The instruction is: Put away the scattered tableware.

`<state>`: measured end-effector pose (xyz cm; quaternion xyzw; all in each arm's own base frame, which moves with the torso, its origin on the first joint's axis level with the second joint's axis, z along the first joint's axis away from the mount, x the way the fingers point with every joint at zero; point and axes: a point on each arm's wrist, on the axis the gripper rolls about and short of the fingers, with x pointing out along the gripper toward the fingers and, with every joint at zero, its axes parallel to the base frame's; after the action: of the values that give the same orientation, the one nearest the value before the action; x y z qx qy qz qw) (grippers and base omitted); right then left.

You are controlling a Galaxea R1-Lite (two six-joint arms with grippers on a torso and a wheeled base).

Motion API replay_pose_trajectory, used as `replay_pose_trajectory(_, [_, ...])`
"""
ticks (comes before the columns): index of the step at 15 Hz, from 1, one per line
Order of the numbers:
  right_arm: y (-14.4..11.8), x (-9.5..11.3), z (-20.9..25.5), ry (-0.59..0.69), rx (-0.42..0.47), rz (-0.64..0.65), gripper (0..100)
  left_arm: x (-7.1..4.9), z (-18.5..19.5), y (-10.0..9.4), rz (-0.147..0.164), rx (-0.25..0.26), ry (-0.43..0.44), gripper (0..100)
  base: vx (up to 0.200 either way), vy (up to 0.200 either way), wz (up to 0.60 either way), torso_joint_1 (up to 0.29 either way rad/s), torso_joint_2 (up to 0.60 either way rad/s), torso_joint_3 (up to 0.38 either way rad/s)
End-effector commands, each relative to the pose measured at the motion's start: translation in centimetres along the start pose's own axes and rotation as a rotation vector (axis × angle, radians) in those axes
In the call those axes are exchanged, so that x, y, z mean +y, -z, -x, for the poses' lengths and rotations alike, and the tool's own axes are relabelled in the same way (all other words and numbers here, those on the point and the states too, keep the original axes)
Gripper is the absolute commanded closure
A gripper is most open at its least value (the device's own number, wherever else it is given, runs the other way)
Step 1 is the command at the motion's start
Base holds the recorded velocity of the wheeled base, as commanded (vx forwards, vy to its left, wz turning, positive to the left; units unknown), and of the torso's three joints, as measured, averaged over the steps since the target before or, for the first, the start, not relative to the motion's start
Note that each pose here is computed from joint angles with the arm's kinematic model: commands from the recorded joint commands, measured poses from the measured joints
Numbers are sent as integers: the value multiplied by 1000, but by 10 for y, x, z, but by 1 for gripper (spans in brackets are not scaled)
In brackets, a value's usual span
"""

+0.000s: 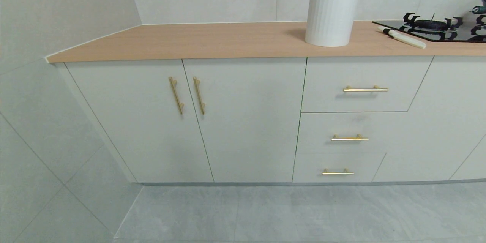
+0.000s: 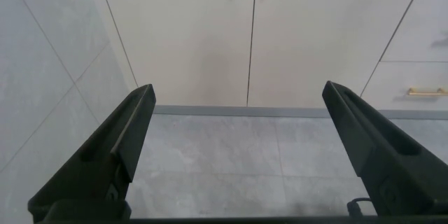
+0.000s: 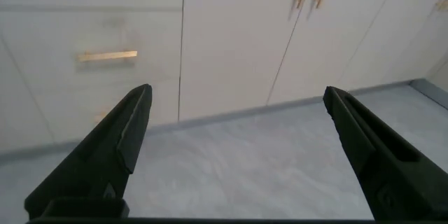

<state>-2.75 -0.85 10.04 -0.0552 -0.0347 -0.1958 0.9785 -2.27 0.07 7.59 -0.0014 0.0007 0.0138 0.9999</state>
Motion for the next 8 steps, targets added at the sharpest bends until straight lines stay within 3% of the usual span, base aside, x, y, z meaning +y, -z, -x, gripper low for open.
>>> replay_pose_trajectory(1, [19,5,-1,-81,32,-79,0,0,0,0,0,0,0,0,0,0,0,0,0,0])
replay_pose_trajectory(4, [19,8,0,-226,39,-202,0,0,0,0,0,2,0,0,0,0,0,0,0,0])
replay_pose_trajectory(8, [23,11,0,-315,73,-130,0,0,0,0,0,0,0,0,0,0,0,0,0,0])
